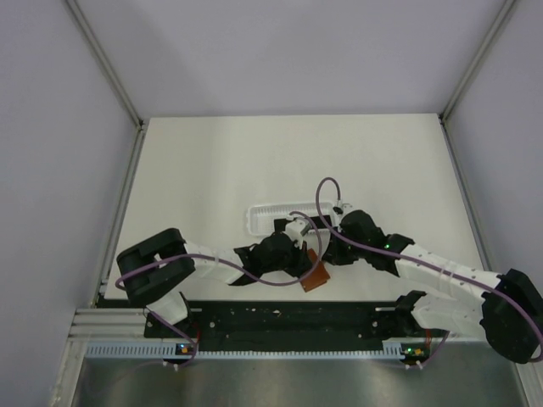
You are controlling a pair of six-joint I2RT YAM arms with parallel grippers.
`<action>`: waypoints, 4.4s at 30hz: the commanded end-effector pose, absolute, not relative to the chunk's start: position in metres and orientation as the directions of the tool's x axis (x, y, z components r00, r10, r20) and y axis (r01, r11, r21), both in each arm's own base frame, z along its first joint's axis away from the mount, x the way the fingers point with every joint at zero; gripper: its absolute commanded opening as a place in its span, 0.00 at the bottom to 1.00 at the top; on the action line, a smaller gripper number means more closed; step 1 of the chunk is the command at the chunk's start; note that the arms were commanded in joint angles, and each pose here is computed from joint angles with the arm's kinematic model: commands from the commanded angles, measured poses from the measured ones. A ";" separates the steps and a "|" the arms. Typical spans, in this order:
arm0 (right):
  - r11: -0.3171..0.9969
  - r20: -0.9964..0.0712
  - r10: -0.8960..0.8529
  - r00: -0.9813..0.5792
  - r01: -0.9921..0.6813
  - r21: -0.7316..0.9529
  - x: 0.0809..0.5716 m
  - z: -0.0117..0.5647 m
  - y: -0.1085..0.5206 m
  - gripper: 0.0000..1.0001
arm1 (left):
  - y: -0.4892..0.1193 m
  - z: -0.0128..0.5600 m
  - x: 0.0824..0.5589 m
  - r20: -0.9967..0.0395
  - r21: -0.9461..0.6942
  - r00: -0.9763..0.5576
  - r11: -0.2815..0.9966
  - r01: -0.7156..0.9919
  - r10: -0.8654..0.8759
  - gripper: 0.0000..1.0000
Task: Put the credit cards into the card holder
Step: Close the card holder at the center of the board.
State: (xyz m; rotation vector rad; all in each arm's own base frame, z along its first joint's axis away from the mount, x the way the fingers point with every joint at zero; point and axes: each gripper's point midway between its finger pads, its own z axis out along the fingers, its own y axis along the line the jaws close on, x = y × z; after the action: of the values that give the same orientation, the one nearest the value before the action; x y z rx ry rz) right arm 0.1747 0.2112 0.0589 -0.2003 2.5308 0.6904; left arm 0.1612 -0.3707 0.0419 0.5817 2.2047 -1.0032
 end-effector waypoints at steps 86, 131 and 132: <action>0.735 -0.489 0.041 -0.871 -0.306 0.605 0.181 0.062 0.254 0.19 | -0.341 0.025 0.146 -0.645 -0.509 -0.752 0.658 0.554 0.134 0.00; 0.747 -0.485 0.017 -0.874 -0.312 0.587 0.184 0.054 0.255 0.17 | -0.340 0.022 0.146 -0.640 -0.511 -0.757 0.663 0.548 0.133 0.00; 0.746 -0.484 0.016 -0.875 -0.312 0.588 0.184 0.054 0.256 0.17 | -0.340 0.022 0.146 -0.639 -0.512 -0.758 0.663 0.547 0.132 0.00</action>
State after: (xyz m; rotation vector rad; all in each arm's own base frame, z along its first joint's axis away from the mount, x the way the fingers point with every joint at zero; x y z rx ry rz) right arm 0.1736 0.2450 0.0382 -0.1936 2.5416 0.9078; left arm 0.1495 -0.3446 0.0341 0.5061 2.2633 -0.9976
